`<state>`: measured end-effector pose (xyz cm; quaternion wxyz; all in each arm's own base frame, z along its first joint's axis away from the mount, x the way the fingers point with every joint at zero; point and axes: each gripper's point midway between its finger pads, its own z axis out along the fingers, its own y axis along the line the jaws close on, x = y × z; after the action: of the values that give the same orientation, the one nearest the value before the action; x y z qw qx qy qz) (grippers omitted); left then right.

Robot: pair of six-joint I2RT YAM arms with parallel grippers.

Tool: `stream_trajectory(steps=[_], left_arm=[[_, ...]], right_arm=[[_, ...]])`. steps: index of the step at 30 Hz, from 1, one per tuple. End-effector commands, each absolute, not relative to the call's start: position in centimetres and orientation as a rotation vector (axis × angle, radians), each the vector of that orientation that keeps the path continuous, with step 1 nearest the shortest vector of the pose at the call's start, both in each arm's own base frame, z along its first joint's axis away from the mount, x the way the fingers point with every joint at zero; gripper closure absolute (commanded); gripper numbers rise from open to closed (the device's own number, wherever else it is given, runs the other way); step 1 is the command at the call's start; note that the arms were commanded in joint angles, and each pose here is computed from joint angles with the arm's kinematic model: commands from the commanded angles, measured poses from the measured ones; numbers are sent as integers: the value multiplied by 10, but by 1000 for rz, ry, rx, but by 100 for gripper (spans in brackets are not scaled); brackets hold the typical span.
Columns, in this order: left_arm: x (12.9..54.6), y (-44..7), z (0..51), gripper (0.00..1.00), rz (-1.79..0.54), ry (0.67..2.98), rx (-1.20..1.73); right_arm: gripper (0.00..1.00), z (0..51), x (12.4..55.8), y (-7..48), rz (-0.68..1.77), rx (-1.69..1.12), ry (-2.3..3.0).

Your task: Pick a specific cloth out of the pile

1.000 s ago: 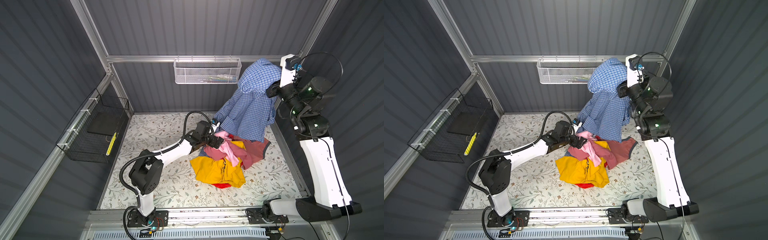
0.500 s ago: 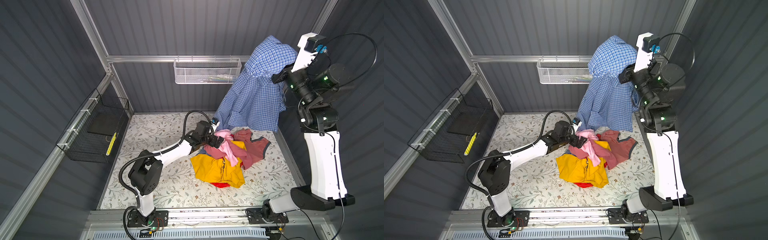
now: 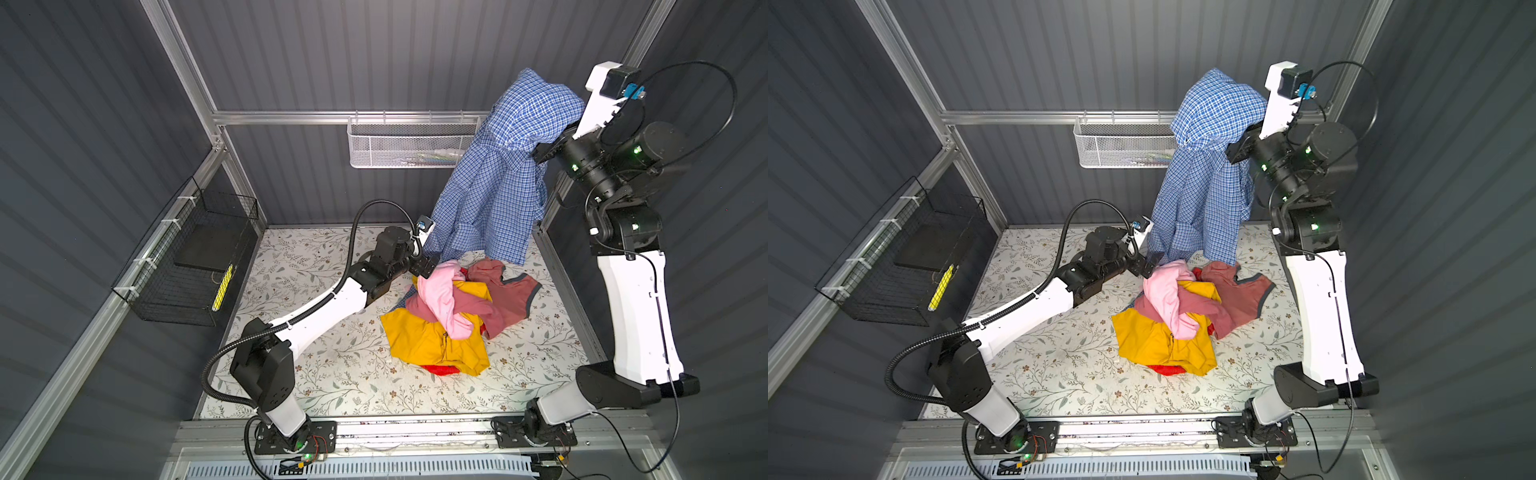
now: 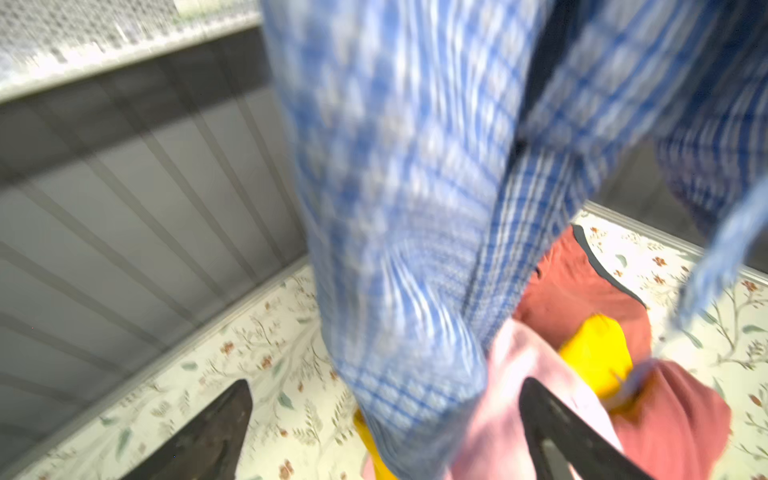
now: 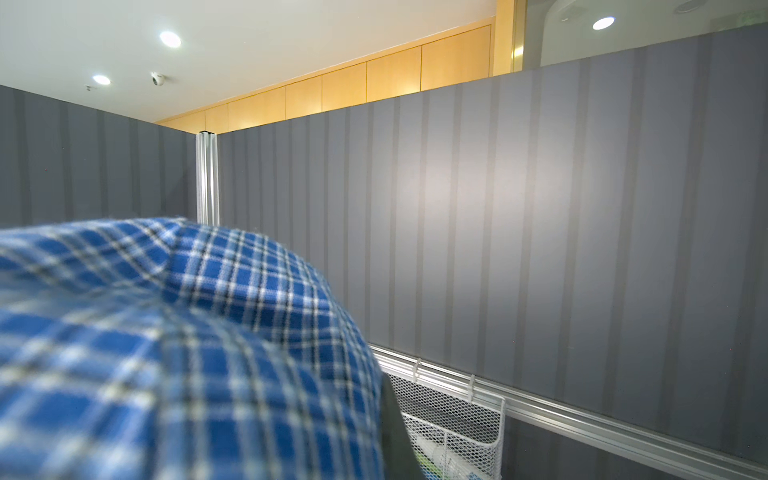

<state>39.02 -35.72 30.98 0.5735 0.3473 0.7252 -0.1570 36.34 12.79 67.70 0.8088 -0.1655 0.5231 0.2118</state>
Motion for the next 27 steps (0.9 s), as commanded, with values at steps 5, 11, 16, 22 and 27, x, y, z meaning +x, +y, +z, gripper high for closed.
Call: stream_trajectory(steps=[5,11,16,22,27], left_arm=[[400,-372,364,0,-276,1458,914],[413,-406,370,0,-395,1367,976],[417,-419,378,0,-564,1256,992],[407,-446,390,5,-765,1141,1057],[409,-459,393,61,-855,1119,1052]], right_arm=[[100,702,331,142,527,-439,1001],[100,688,330,146,546,-462,1029],[100,680,323,145,552,-466,1037],[100,663,328,145,577,-473,1090],[100,644,337,146,608,-462,1128]])
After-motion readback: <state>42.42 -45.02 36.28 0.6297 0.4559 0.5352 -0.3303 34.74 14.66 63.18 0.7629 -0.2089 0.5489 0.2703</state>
